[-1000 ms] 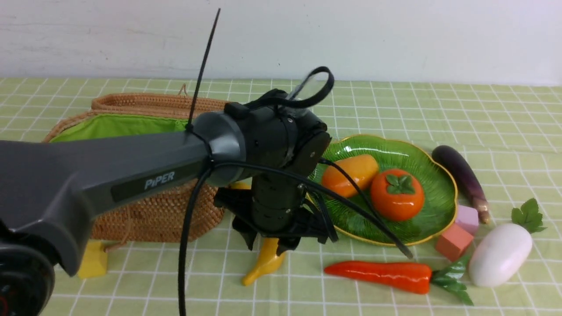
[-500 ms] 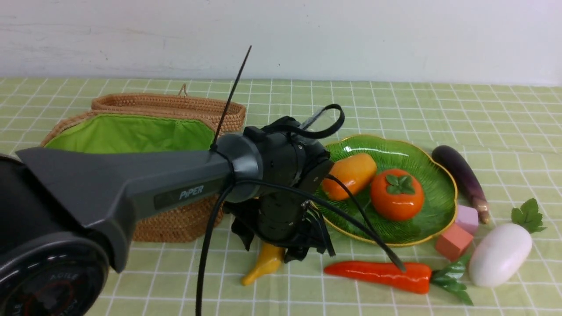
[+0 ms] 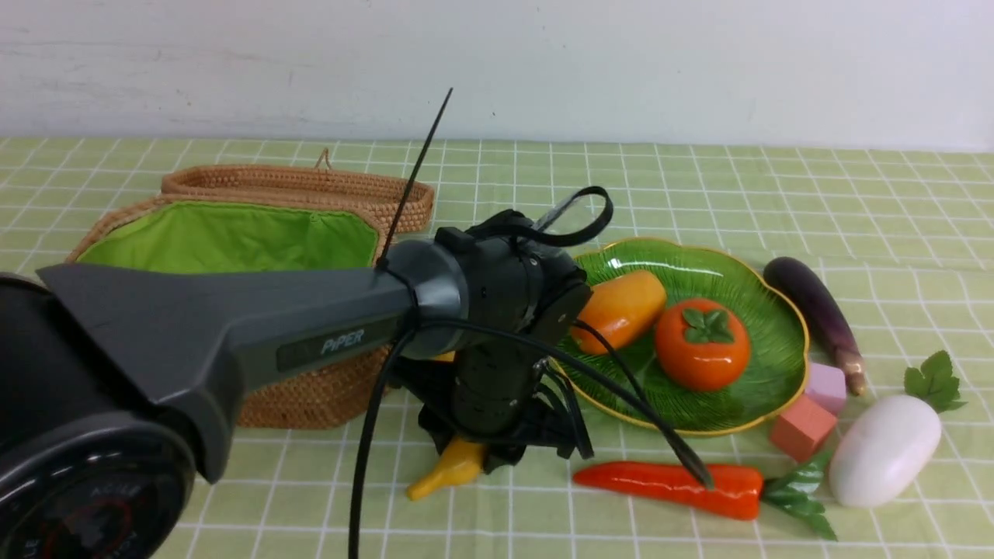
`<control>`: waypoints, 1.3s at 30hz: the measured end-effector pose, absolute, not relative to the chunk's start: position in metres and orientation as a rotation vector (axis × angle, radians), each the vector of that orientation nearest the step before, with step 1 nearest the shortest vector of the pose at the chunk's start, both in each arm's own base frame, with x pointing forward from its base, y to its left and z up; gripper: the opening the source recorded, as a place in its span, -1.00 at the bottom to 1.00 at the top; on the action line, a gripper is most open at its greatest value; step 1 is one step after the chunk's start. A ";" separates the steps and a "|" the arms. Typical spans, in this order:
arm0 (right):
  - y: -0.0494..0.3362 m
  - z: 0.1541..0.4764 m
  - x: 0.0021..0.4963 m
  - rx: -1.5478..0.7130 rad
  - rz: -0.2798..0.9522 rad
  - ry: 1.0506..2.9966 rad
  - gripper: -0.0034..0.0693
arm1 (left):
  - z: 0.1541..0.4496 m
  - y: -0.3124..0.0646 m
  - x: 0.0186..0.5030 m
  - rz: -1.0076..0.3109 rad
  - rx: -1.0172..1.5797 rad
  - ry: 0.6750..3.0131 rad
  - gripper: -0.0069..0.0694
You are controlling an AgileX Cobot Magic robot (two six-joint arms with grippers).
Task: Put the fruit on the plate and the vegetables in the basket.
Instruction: Use the left arm to grab a banana and put it into the right plate
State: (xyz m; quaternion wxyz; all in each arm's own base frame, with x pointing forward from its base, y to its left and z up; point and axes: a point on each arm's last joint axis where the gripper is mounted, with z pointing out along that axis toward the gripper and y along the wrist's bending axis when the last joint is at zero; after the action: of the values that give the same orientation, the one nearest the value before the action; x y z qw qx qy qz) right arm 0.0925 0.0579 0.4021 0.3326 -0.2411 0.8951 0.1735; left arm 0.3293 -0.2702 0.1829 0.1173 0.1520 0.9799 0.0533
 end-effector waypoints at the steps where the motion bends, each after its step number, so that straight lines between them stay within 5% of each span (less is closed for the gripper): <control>1: 0.058 0.402 0.092 -0.630 0.453 2.336 -0.65 | 0.183 -0.270 0.329 0.157 0.444 2.870 0.01; 9: 0.050 0.429 0.070 -0.604 0.446 2.150 -0.65 | 0.278 -0.259 0.306 -0.036 0.470 2.719 0.01; 16: 0.038 0.445 0.031 -0.589 0.441 1.989 -0.65 | 0.313 -0.288 0.279 -0.109 1.097 2.319 0.01; 27: 0.031 0.445 0.008 -0.602 0.441 1.955 -0.65 | 0.256 -0.332 0.290 0.062 2.053 1.499 0.01; 39: 0.033 0.444 0.006 -0.618 0.486 1.963 -0.65 | 0.220 -0.342 0.317 0.173 2.107 1.259 0.01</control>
State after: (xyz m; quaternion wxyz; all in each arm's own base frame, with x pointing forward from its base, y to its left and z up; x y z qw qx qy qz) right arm 0.0057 0.0335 0.4444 0.4912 -0.2547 0.8086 0.2002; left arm 0.3169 -0.3422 0.2204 0.3338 0.8072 0.4824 0.0661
